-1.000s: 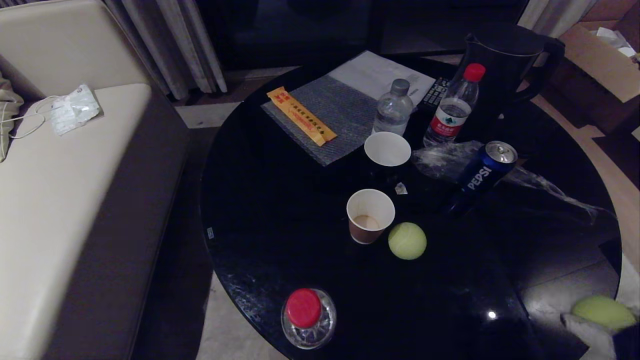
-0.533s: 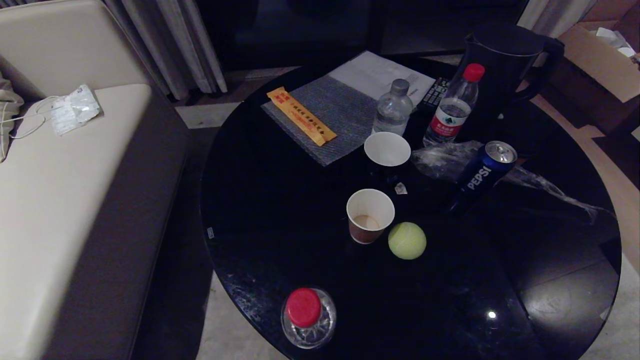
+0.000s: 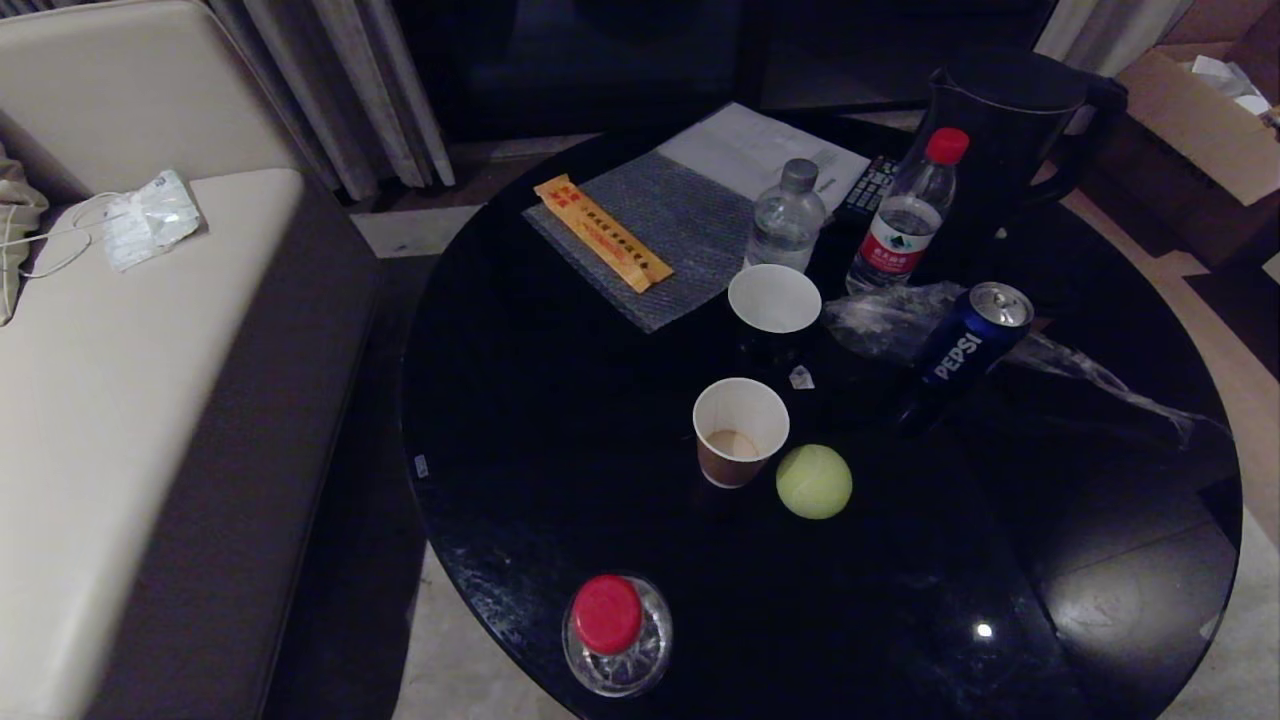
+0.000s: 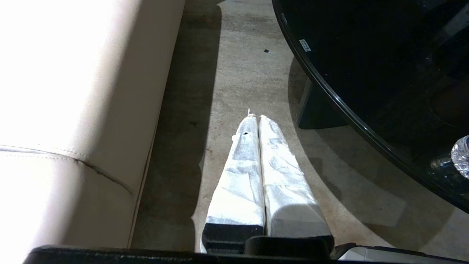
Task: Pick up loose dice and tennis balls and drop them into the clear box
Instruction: Put the ball in the box
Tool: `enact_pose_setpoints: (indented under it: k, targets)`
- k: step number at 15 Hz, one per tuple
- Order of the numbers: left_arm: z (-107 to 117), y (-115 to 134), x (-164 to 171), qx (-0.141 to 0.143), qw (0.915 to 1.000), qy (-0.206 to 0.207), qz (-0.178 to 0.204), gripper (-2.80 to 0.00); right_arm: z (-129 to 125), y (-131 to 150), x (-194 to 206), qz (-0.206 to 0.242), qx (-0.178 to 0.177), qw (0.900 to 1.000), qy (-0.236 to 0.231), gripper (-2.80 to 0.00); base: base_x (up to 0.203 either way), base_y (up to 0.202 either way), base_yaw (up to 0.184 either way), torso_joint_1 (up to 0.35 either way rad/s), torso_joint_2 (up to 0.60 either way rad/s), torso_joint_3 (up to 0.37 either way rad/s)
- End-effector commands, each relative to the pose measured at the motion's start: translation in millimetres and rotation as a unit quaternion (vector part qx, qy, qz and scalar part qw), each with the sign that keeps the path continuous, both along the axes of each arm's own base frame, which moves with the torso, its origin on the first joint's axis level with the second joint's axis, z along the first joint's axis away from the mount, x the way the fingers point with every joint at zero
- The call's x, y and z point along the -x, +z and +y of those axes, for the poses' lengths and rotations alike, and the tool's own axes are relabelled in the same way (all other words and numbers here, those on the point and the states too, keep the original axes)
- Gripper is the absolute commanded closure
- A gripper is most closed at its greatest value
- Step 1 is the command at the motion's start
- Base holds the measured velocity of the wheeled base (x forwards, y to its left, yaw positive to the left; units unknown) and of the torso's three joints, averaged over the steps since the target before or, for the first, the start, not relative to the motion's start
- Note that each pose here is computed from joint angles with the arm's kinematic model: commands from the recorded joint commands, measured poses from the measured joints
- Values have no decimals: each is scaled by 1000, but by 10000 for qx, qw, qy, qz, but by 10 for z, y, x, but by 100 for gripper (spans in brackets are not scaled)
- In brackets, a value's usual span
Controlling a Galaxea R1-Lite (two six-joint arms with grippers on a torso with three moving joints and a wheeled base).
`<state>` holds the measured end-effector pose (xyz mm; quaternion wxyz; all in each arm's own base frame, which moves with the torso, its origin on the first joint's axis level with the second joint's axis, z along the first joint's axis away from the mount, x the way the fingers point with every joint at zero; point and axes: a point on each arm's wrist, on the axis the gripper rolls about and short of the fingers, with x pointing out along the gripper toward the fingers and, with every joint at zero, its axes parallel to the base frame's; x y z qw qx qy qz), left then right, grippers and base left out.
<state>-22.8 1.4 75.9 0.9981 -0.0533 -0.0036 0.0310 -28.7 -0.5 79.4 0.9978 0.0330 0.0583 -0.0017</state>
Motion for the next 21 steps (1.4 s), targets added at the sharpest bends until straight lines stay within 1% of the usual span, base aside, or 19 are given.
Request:
enact_pose_setpoints:
  k: [1, 16, 18, 20, 21]
  targets:
    - [0, -4, -2, 4, 10000, 3, 14, 0, 0, -27, 5, -39, -1, 10000, -2, 0, 0, 0, 0, 0, 0, 0]
    - [0, -3, -2, 4, 10000, 3, 11, 0, 0, -26, 5, -47, -9, 10000, -3, 0, 0, 0, 0, 0, 0, 0]
    - [0, -3, -2, 20, 10000, 3, 10, 0, 0, -27, 5, -40, -9, 10000, -3, 0, 0, 0, 0, 0, 0, 0]
    - [1, -2, -2, 125, 9999, 18, -4, 0, 0, -26, 5, -47, -17, 10000, -4, 0, 0, 0, 0, 0, 0, 0]
    - [1, -2, -2, 123, 9999, 18, -4, 0, 0, -26, 5, -47, -17, 10000, -4, 0, 0, 0, 0, 0, 0, 0]
